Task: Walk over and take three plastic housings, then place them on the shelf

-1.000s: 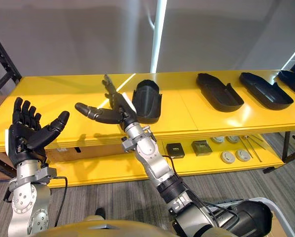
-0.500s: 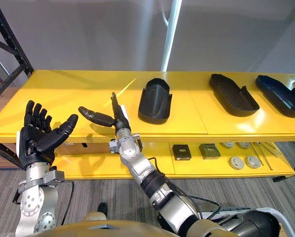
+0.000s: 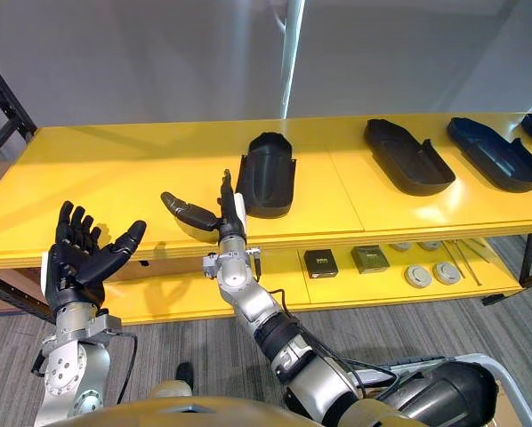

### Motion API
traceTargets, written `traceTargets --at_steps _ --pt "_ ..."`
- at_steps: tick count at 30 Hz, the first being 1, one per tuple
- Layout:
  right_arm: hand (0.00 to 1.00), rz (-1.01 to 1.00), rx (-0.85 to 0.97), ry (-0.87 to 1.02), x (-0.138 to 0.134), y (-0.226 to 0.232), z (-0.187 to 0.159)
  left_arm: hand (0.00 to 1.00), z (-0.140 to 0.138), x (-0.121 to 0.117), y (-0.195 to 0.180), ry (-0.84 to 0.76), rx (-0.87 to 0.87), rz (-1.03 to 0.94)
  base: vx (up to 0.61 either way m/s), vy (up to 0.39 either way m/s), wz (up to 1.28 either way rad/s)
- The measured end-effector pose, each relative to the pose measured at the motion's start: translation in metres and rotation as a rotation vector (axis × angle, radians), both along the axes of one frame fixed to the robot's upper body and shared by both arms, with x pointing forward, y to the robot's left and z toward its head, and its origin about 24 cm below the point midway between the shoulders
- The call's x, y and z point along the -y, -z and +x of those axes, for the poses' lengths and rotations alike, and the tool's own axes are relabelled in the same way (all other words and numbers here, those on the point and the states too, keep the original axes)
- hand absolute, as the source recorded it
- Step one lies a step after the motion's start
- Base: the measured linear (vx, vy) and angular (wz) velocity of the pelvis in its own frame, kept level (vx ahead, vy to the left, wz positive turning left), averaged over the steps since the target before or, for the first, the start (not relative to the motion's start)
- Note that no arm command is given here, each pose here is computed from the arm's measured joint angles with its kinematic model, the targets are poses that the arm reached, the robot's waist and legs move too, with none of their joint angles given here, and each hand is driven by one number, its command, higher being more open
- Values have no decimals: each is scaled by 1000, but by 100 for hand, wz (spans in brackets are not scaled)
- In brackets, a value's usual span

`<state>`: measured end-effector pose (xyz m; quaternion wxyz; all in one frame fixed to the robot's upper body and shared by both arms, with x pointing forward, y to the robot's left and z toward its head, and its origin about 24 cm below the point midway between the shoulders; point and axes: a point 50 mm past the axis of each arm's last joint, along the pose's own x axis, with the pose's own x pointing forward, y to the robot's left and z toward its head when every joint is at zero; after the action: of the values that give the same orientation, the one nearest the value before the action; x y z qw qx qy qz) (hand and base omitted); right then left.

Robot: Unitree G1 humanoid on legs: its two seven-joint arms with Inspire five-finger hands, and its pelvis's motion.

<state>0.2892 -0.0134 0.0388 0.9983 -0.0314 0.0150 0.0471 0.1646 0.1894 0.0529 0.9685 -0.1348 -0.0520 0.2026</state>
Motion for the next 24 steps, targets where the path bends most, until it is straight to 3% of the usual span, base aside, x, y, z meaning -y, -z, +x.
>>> traceTargets --at_steps 24 --pt "100 20 4 13 6 6 -6 100 8 12 11 72 -45 -52 19 4 -4"
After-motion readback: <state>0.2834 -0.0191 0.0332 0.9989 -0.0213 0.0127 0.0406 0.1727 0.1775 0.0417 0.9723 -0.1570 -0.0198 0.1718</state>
